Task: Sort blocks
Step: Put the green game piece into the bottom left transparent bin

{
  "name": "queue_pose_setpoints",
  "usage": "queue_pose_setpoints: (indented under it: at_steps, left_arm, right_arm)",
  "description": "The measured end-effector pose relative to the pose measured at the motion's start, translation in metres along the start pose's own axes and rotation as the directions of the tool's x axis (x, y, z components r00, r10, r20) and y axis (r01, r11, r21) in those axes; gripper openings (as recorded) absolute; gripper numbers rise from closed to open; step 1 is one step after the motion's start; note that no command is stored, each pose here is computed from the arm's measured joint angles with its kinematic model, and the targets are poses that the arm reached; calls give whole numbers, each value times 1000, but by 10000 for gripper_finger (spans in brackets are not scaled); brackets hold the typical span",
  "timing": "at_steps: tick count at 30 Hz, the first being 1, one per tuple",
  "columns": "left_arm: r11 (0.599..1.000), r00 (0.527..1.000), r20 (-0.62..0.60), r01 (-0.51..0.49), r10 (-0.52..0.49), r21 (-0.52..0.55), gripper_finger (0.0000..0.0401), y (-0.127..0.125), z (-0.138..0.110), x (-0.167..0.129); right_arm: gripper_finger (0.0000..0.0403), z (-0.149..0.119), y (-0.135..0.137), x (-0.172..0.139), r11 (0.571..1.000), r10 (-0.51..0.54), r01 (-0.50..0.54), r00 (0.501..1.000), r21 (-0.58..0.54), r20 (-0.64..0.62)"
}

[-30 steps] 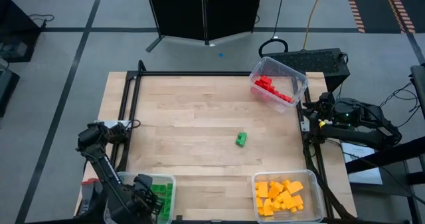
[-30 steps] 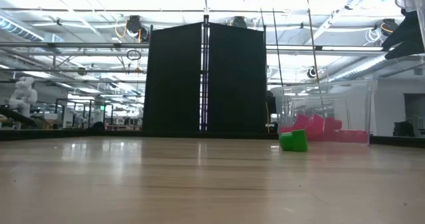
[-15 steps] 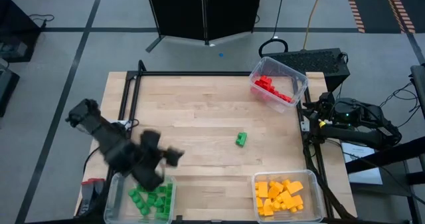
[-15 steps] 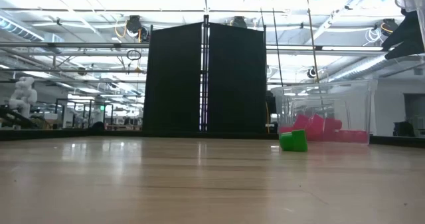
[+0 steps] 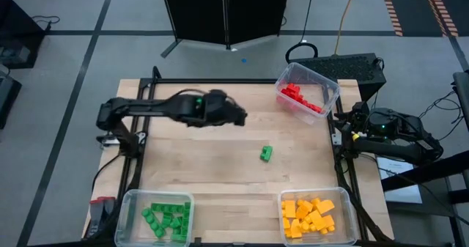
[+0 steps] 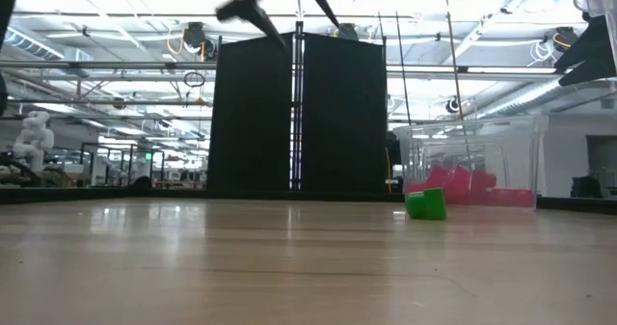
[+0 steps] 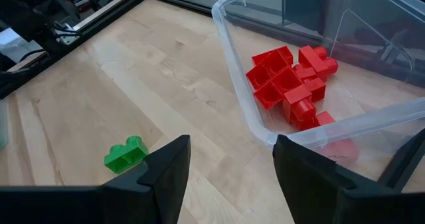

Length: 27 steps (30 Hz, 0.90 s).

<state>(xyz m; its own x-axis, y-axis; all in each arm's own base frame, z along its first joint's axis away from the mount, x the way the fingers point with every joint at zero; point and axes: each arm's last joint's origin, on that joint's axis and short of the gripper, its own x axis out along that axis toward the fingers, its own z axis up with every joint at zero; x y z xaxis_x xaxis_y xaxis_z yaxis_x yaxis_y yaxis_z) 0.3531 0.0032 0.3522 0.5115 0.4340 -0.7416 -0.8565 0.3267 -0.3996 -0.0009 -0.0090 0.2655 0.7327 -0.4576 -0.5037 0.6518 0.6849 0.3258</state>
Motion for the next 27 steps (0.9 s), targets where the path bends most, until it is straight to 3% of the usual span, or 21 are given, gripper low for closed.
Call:
queue_pose_setpoints:
  at_steps: [6, 11, 17, 21, 27]
  left_arm:
    - [993, 995, -69, 69, -76, -96, 285, -13, 10, 58]
    - [988, 979, -152, 121, -135, -98, 285, -29, -14, 104]
    - [994, 964, -244, 91, -104, -64, 285, -32, -47, 149]
    - [996, 957, -277, 80, -89, -44, 285, -36, -62, 167]
    - [987, 945, -283, 160, -163, -33, 285, -60, -79, 171]
  right_arm:
    - [208, 0, 0, 0, 1000, 0, 0, 1000, 1, 0]
    - [208, 0, 0, 0, 1000, 0, 0, 1000, 0, 0]
    - [208, 0, 0, 0, 1000, 0, 0, 1000, 1, 0]
    - [208, 0, 0, 0, 1000, 0, 0, 1000, 1, 0]
    - [208, 0, 0, 0, 1000, 0, 0, 1000, 1, -1]
